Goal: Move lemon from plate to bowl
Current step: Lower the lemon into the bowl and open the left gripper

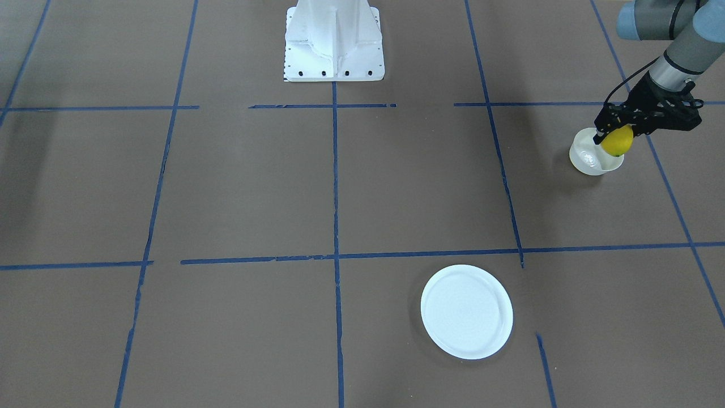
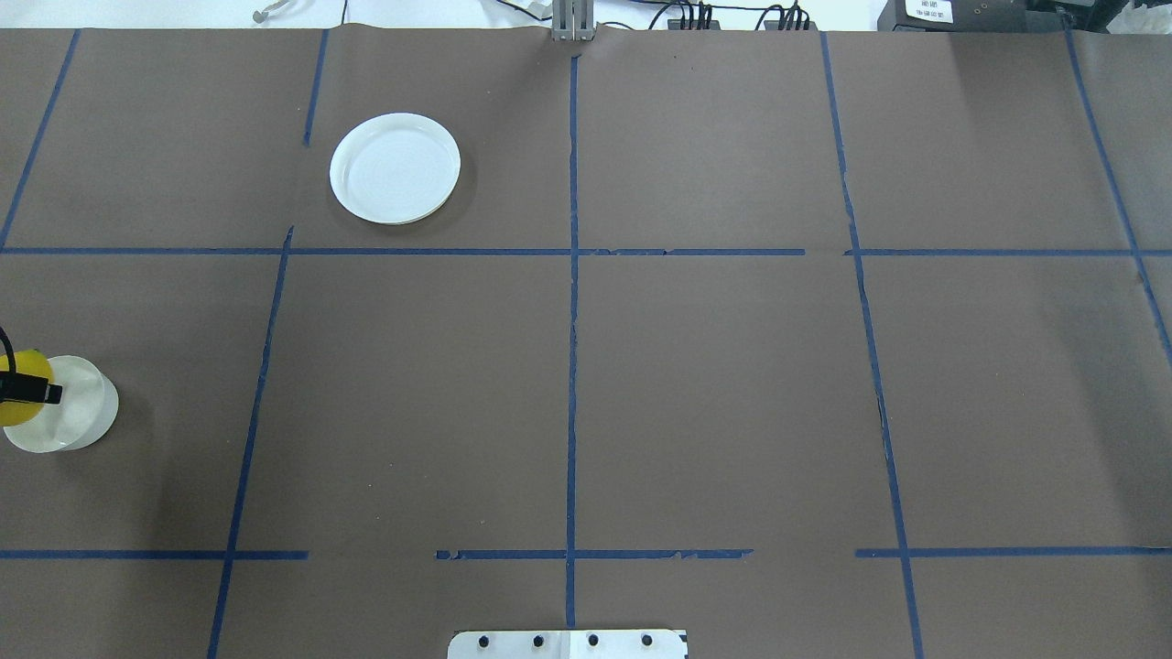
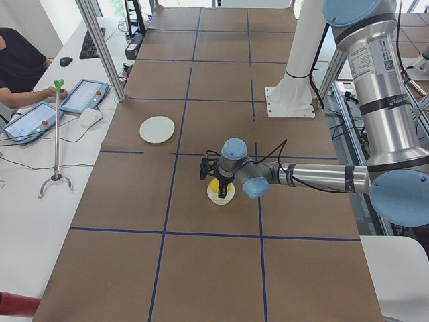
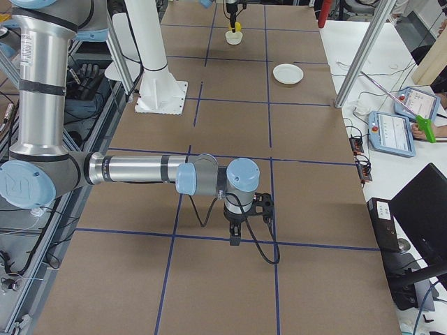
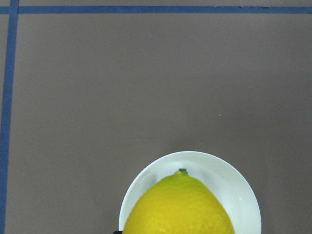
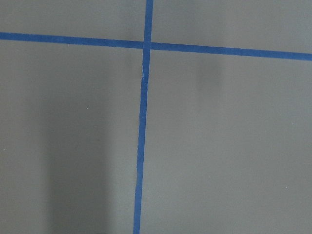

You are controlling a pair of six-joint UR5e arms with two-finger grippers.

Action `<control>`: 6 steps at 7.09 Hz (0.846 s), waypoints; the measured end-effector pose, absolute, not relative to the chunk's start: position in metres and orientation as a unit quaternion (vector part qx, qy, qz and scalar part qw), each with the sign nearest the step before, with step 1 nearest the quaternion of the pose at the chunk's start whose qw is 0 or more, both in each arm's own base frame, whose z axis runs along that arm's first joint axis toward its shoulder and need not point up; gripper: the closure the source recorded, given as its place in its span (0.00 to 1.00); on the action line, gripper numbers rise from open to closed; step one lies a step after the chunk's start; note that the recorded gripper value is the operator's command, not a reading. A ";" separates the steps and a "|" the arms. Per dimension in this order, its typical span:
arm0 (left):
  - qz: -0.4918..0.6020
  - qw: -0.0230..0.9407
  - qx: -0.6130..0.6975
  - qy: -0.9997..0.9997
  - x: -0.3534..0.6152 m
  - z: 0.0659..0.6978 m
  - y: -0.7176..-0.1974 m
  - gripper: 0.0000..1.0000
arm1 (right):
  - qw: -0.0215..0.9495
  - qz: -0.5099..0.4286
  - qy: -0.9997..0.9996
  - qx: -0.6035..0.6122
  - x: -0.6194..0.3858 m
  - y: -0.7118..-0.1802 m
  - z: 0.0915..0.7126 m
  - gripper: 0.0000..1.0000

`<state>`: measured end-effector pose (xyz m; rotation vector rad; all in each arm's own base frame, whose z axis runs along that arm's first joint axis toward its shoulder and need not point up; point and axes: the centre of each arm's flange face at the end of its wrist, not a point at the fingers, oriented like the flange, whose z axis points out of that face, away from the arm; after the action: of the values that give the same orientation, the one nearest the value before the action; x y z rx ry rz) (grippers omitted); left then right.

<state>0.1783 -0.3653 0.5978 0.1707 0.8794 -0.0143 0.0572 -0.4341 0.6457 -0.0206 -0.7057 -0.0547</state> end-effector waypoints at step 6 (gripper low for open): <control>0.015 0.898 0.092 0.430 0.186 0.601 -0.375 0.00 | 0.938 -0.027 -0.345 -0.010 0.057 -0.434 0.646 0.00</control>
<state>0.1861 -0.3751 0.6006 0.1898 0.8915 0.0304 0.0572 -0.4341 0.6457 -0.0206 -0.7053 -0.0548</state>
